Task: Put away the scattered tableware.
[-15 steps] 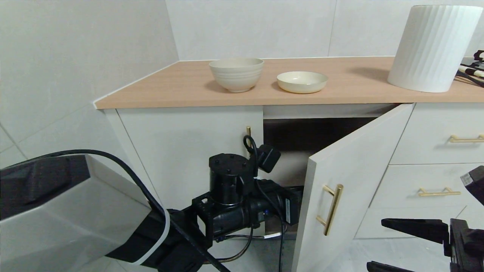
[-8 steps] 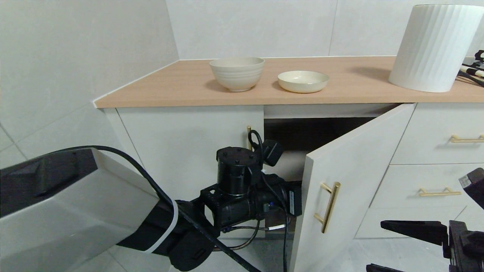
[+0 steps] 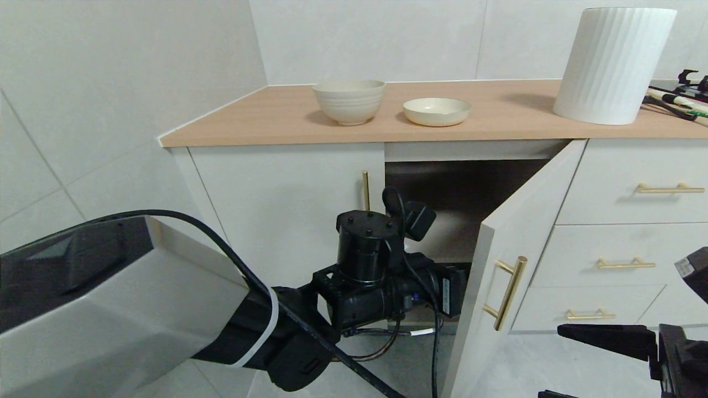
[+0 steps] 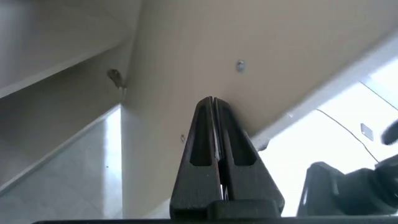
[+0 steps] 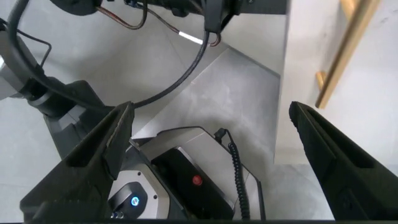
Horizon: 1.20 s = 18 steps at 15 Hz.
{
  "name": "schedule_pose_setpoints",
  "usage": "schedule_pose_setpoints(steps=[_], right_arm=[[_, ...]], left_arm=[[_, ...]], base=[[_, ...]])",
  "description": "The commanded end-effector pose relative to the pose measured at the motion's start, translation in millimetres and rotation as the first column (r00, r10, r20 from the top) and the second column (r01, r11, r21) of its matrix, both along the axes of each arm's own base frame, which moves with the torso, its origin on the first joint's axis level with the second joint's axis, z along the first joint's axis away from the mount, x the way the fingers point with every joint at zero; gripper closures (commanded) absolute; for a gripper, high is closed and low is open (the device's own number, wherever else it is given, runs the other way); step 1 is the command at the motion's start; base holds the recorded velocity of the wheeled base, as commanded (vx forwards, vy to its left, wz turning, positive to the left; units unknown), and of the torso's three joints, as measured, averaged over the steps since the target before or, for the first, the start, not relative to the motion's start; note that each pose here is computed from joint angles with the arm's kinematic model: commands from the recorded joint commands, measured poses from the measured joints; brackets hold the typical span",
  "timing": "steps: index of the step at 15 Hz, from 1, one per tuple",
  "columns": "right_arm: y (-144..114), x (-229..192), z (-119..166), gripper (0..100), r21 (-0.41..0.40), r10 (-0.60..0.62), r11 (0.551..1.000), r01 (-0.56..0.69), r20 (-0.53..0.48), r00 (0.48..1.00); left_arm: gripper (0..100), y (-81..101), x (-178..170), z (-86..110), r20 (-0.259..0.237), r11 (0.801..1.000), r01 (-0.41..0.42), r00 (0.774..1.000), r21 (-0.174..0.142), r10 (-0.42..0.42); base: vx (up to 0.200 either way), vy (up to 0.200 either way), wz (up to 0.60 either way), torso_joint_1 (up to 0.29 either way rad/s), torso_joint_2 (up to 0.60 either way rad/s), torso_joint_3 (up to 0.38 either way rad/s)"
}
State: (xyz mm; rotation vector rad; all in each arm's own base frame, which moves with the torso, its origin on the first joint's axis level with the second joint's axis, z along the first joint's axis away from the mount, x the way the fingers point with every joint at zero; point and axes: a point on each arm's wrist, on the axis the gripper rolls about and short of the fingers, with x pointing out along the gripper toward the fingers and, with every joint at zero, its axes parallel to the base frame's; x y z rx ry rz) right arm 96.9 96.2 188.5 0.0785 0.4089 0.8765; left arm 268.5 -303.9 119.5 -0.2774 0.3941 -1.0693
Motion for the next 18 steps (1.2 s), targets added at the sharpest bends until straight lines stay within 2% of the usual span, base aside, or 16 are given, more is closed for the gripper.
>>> schedule_pose_setpoints(steps=[1, 4, 5, 6, 7, 9, 10, 11, 12, 15, 18], right_arm=[[1, 0, -1, 0, -0.003, 0.003, 1.0, -0.003, -0.003, 1.0], [1, 0, 0, 0, -0.002, 0.003, 1.0, -0.003, -0.002, 1.0], [1, 0, 0, 0, 0.001, 0.006, 1.0, -0.006, 0.001, 1.0], [0, -3, 2, 0, 0.009, 0.017, 1.0, -0.017, 0.009, 1.0], [-1, -7, 5, 0, 0.024, 0.03, 0.999, -0.031, 0.025, 0.999], [-10, -24, 15, 0, 0.092, 0.127, 0.987, -0.134, 0.077, 0.989], [-16, -31, 17, 0, 0.123, 0.191, 0.972, -0.202, 0.096, 0.977], [-20, -35, 17, 0, 0.134, 0.232, 0.961, -0.244, 0.097, 0.968], [-22, -37, 17, 0, 0.134, 0.234, 0.96, -0.245, 0.096, 0.968], [-20, -33, 19, 0, 0.127, 0.223, 0.964, -0.233, 0.088, 0.971], [-13, -19, 19, 0, 0.098, 0.133, 0.986, -0.138, 0.061, 0.989]], left_arm=[[100, -5.8, 4, -7.8, -0.007, 1.0, -0.012, 1.0, 0.013, 0.012], [100, -23.8, 2, -8.5, 0.018, 0.99, -0.134, 0.991, 0.037, 0.134], [100, -29.4, -3, -5.9, 0.028, 0.989, -0.144, 0.989, 0.043, 0.142], [100, -34.8, -13, -3.1, 0.05, 0.991, -0.121, 0.992, 0.059, 0.118], [100, -42.8, -32, 5.0, 0.085, 0.994, -0.096, 0.992, 0.061, 0.09], [100, -63.6, -89, 27.1, 0.131, 0.998, 0.048, 0.99, 0.036, -0.052], [100, -68.4, -103, 31.5, 0.152, 0.995, 0.099, 0.983, 0.035, -0.103], [100, -69.2, -105, 32.1, 0.175, 0.993, 0.109, 0.978, 0.039, -0.114], [100, -67.6, -103, 31.7, 0.177, 0.994, 0.103, 0.978, 0.042, -0.109], [100, -45.7, -75, 29.2, 0.169, 0.998, 0.013, 0.985, 0.054, -0.022], [100, -0.2, -46, 42.5, 0.172, 0.992, -0.113, 0.98, 0.048, 0.103]], base=[[0.0, 0.0, 0.0, 0.0, 0.0, 0.0], [0.0, 0.0, 0.0, 0.0, 0.0, 0.0], [0.0, 0.0, 0.0, 0.0, 0.0, 0.0], [0.0, 0.0, 0.0, 0.0, 0.0, 0.0], [0.0, 0.0, 0.0, 0.0, 0.0, 0.0], [0.0, 0.0, 0.0, 0.0, 0.0, 0.0], [0.0, 0.0, 0.0, 0.0, 0.0, 0.0], [0.0, 0.0, 0.0, 0.0, 0.0, 0.0], [0.0, 0.0, 0.0, 0.0, 0.0, 0.0], [0.0, 0.0, 0.0, 0.0, 0.0, 0.0], [0.0, 0.0, 0.0, 0.0, 0.0, 0.0]])
